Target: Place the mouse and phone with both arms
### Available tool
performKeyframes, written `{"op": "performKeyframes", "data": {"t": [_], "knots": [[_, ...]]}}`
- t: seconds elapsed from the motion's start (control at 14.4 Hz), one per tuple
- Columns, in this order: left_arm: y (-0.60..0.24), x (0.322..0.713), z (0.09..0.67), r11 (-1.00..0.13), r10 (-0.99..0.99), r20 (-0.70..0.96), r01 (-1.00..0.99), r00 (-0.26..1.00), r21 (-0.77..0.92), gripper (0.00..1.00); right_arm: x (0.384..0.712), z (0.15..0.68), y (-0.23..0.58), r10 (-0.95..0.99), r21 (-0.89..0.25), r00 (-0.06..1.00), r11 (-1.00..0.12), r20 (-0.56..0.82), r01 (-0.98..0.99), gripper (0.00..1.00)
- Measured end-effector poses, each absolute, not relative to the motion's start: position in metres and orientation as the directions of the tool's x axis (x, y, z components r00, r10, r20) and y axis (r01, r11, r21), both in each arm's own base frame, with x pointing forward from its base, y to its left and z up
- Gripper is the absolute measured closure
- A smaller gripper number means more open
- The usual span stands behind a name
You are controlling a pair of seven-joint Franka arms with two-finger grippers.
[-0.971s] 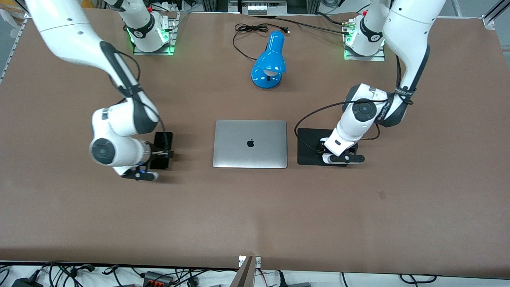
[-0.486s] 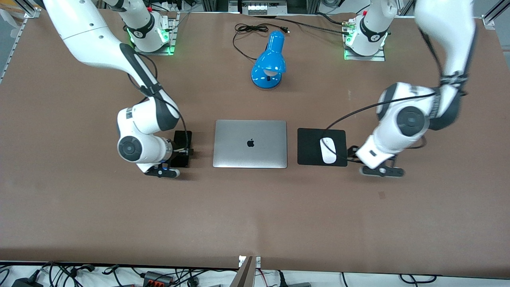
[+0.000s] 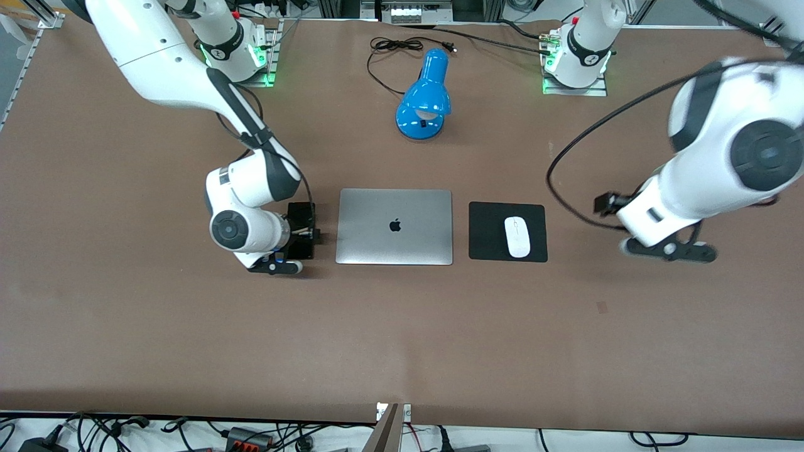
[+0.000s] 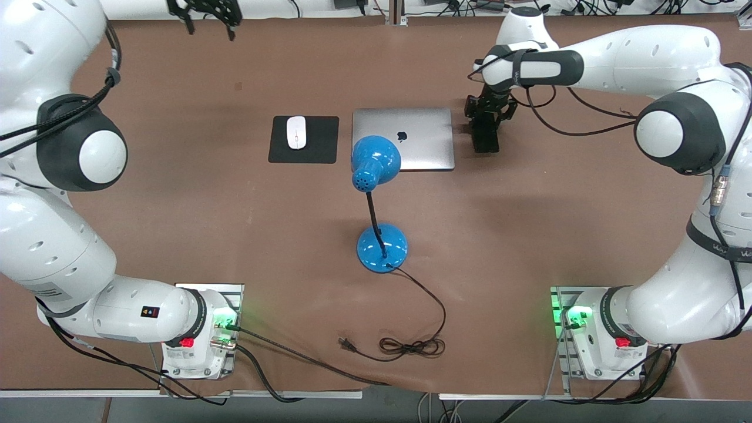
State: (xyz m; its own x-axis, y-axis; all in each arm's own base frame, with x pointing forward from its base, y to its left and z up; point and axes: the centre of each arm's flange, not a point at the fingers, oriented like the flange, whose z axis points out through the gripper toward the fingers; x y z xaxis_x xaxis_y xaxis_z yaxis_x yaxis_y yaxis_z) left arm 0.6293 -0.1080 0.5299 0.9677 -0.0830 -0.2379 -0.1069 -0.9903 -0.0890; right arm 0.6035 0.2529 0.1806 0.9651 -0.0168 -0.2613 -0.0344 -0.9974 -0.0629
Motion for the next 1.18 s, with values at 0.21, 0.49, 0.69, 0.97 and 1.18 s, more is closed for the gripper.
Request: {"op": "performKeyframes", "data": {"t": [0.21, 0.49, 0.69, 0.97, 1.18], "knots": [[-0.073, 0.616, 0.579, -0.999, -0.035, -0.236, -0.036, 0.971, -0.002, 0.00, 0.600, 0.172, 0.259, -0.004, -0.057, 0.965, -0.998, -0.260, -0.019, 0.20], [-0.027, 0.600, 0.598, -0.995, 0.042, -0.111, 0.051, 0.993, 0.083, 0.00, 0.602, 0.169, 0.255, -0.027, -0.049, 0.965, -0.998, -0.261, -0.041, 0.05], [-0.034, 0.563, 0.585, -0.999, -0.002, -0.035, -0.001, 0.999, 0.037, 0.00, 0.614, 0.195, 0.255, -0.042, -0.058, 0.975, -0.997, -0.217, -0.056, 0.00], [-0.051, 0.537, 0.582, -0.995, -0.091, -0.008, -0.092, 0.996, -0.042, 0.00, 0.645, 0.299, 0.241, -0.062, -0.061, 0.990, -0.996, -0.126, -0.070, 0.00], [-0.019, 0.544, 0.571, -0.996, -0.083, -0.026, -0.082, 0.996, 0.019, 0.00, 0.669, 0.382, 0.211, -0.025, -0.028, 0.996, -0.999, -0.089, -0.028, 0.00]]}}
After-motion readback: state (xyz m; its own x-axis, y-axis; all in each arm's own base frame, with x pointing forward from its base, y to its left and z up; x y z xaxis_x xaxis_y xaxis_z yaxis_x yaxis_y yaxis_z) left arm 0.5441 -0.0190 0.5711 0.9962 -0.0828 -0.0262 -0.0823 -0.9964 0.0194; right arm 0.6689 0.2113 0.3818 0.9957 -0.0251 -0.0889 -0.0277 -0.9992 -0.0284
